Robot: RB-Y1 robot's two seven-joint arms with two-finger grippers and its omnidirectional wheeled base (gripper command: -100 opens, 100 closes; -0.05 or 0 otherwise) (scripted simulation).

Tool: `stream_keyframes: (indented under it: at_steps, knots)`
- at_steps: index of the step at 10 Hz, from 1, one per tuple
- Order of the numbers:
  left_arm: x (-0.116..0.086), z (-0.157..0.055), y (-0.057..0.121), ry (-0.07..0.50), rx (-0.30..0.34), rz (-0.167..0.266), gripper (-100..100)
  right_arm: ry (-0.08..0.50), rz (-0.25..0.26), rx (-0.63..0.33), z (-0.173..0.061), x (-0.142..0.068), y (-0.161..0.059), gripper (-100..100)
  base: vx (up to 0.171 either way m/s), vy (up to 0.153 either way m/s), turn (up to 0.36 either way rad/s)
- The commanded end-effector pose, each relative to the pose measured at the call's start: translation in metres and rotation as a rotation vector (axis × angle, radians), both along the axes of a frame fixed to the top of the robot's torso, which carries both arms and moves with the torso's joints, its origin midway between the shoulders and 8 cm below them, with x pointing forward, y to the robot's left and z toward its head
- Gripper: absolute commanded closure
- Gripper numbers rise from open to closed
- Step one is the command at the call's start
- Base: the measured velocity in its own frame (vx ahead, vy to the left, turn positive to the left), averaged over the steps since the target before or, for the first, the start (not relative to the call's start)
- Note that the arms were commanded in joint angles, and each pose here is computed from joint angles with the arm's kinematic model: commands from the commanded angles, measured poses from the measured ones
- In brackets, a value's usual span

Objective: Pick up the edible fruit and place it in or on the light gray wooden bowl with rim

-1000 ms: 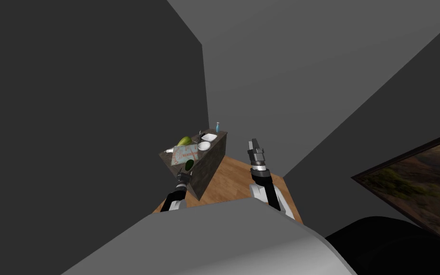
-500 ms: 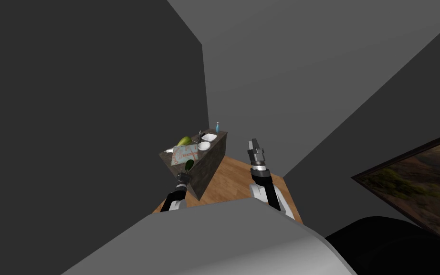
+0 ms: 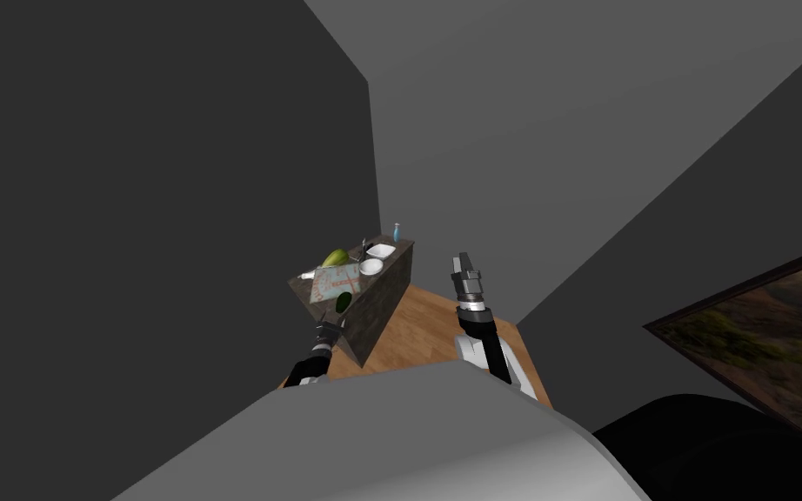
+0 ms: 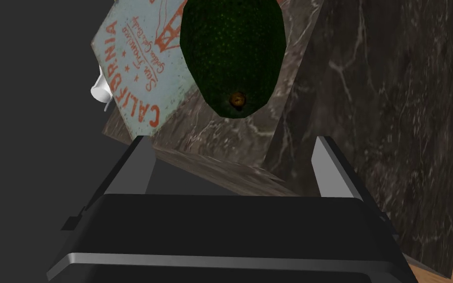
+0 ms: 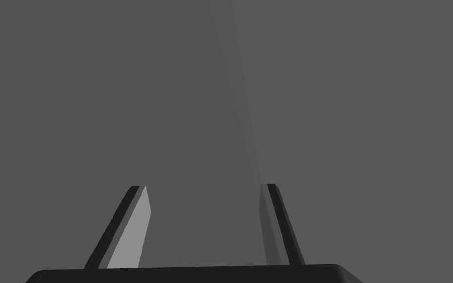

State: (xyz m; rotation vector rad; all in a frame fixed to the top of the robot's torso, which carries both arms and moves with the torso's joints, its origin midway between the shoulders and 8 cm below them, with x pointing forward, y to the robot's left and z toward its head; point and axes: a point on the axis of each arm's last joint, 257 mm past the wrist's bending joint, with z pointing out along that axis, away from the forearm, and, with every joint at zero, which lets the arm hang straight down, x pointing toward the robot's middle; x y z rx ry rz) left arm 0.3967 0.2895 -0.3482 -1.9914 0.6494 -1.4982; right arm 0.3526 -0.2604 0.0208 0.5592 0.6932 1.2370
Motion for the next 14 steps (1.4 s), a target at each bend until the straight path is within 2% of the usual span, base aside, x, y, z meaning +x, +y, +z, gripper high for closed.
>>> stream_keyframes:
  at_steps: [1,5,9,10,13,14]
  knots:
    - [-0.012,-0.009,0.012,0.036,-0.026,0.008,-100,0.0,0.0,0.0,0.0,0.0,0.0,0,0.056,-0.044,-0.001]
    - [-0.056,-0.033,0.037,0.138,-0.13,0.055,-100,0.0,0.0,0.0,0.0,0.0,0.0,0,0.063,-0.041,-0.002]
    - [-0.107,-0.052,0.057,0.244,-0.265,0.132,-100,0.0,0.0,0.0,0.0,0.0,0.0,0,0.09,-0.053,-0.007]
    - [-0.107,-0.052,0.057,0.243,-0.271,0.134,-100,0.0,0.0,0.0,0.0,0.0,0.0,0,0.059,-0.025,0.0]
    - [-0.147,-0.058,0.07,0.308,-0.378,0.206,-100,0.0,0.0,0.0,0.0,0.0,0.0,0,0.066,-0.032,-0.015]
    - [-0.147,-0.059,0.07,0.314,-0.381,0.206,-100,0.0,0.0,0.0,0.0,0.0,0.0,0,0.065,-0.031,-0.005]
